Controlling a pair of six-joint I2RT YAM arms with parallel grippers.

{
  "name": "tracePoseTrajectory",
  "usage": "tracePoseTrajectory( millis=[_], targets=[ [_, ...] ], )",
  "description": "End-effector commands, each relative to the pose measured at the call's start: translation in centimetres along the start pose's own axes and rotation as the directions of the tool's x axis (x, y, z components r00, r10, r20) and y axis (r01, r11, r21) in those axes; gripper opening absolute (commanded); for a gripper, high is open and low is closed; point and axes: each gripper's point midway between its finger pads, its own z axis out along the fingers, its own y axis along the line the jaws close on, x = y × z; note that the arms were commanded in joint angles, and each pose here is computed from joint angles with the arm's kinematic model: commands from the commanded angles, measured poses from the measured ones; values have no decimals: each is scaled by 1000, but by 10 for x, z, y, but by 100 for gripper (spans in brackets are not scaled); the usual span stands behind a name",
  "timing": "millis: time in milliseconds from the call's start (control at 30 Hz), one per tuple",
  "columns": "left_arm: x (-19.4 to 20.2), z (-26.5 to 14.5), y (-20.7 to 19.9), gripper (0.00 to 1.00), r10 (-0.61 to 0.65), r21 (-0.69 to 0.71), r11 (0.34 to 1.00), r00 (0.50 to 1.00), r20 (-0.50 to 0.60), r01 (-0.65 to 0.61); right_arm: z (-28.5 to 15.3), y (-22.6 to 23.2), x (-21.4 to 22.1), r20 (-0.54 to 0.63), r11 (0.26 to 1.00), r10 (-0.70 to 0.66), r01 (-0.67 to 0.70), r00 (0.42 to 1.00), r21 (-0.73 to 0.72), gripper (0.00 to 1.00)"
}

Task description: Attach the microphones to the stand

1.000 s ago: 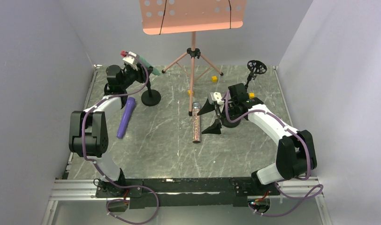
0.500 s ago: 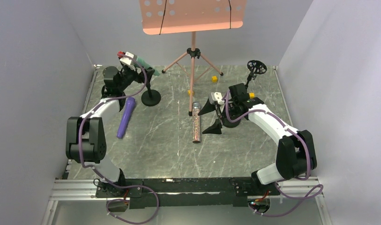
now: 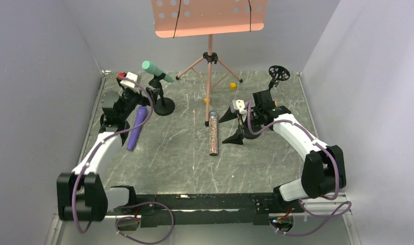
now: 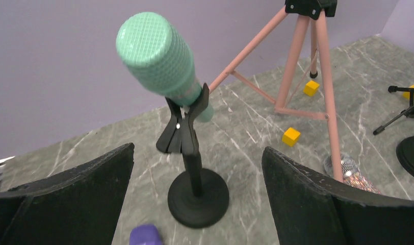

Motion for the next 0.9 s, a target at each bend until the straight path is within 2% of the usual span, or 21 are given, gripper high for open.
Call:
tracePoseTrajectory(
  millis=[0,100,167,267,400,533,700,867],
  targets=[
    [-25,-42,-1,99,49,-75,996,999,16,-48,-10,0,-29,-2,987,-162,162,987,14,100],
    [-32,-70,-11,99,21,-95,995,999,26,-18,-16,1,-38,-34,982,-188,189,982,12,100],
    [-33,-94,-18,99,-50,-130,990,998,45,56,-23,11,-48,-67,977,-212,212,975,-9,100],
    [-28,-111,-25,99,-63,-138,988,998,30,66,-35,25,-61,-114,969,-245,247,963,4,100],
    [-17,-126,-41,99,-116,-97,989,993,-15,114,-54,28,-85,-173,944,-274,299,946,142,100],
    [1,-134,-61,99,-162,-22,987,980,-116,161,-82,19,-95,-239,916,-162,236,957,325,100],
    [21,-143,-78,99,-181,38,981,965,-188,191,-131,6,-88,-175,826,-21,116,984,552,100],
    [25,-151,-81,99,-172,40,982,966,-195,183,-163,5,-76,14,771,44,-42,999,636,100]
  ],
)
